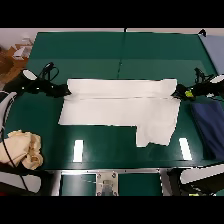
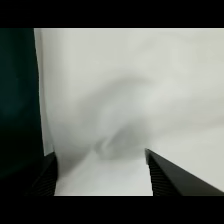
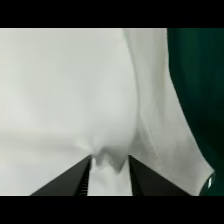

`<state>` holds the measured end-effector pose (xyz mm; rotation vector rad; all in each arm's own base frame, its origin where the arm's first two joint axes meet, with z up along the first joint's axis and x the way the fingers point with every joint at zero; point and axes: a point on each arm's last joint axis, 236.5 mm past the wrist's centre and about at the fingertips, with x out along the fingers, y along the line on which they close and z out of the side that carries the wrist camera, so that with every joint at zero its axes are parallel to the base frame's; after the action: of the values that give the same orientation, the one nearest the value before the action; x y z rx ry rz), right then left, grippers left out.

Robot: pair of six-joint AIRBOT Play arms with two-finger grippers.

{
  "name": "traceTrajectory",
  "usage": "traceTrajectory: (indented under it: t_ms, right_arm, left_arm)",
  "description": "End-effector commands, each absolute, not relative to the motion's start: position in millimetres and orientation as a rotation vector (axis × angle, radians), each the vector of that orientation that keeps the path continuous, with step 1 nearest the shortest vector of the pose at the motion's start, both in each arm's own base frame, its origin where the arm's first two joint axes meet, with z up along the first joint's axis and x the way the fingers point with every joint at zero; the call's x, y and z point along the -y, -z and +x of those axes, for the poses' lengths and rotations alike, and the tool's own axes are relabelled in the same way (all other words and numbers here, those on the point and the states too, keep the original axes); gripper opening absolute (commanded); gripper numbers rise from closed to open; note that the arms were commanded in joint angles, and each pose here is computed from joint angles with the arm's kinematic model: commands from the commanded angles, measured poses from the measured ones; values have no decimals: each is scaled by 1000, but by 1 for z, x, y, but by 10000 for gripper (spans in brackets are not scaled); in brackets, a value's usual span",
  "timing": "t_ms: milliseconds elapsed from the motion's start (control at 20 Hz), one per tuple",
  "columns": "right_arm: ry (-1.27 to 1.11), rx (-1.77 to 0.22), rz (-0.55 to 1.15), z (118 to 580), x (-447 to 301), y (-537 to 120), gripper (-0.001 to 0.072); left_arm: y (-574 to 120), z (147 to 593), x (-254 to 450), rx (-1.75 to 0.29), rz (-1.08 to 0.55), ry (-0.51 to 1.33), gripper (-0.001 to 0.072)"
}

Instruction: Fold the shirts.

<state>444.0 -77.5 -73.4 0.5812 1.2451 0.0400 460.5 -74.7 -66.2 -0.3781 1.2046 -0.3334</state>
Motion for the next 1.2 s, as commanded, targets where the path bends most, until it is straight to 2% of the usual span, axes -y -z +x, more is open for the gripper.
traceTrajectory:
  t_ms: [0,50,100,150,200,250,400,600,650,700,750,800,950,1150]
  right_arm:
    - [-90,-1308,608,434,75,45,324]
    - [-87,-1326,626,428,79,34,323]
    - [-88,-1341,640,418,81,25,239]
    - [-96,-1360,649,407,81,17,51]
    - [-95,-1374,663,392,80,11,15]
    - [-79,-1378,676,377,80,9,14]
    - [10,-1402,731,314,77,17,14]
    - [200,-1365,879,235,66,42,15]
    - [238,-1356,913,221,59,52,32]
    - [266,-1353,937,210,52,63,200]
    - [284,-1357,952,202,46,74,359]
    - [297,-1367,972,195,40,87,403]
    - [314,-1353,1045,186,23,115,403]
    - [265,-1302,1093,195,11,125,403]
  left_arm:
    - [56,444,73,-1312,-459,332,613]
    - [47,439,66,-1349,-489,320,613]
    - [39,429,57,-1402,-520,308,611]
    - [34,415,51,-1464,-552,305,482]
    - [30,397,47,-1525,-568,320,140]
    - [29,381,43,-1573,-562,318,22]
    - [30,337,37,-1597,-497,252,21]
    - [29,290,45,-1459,-528,164,22]
    - [32,282,48,-1423,-553,143,42]
    - [36,274,53,-1392,-596,126,429]
    - [42,270,60,-1365,-651,118,720]
    - [49,264,69,-1354,-705,128,705]
    - [75,254,88,-1340,-834,122,705]
    - [92,278,111,-1176,-800,91,705]
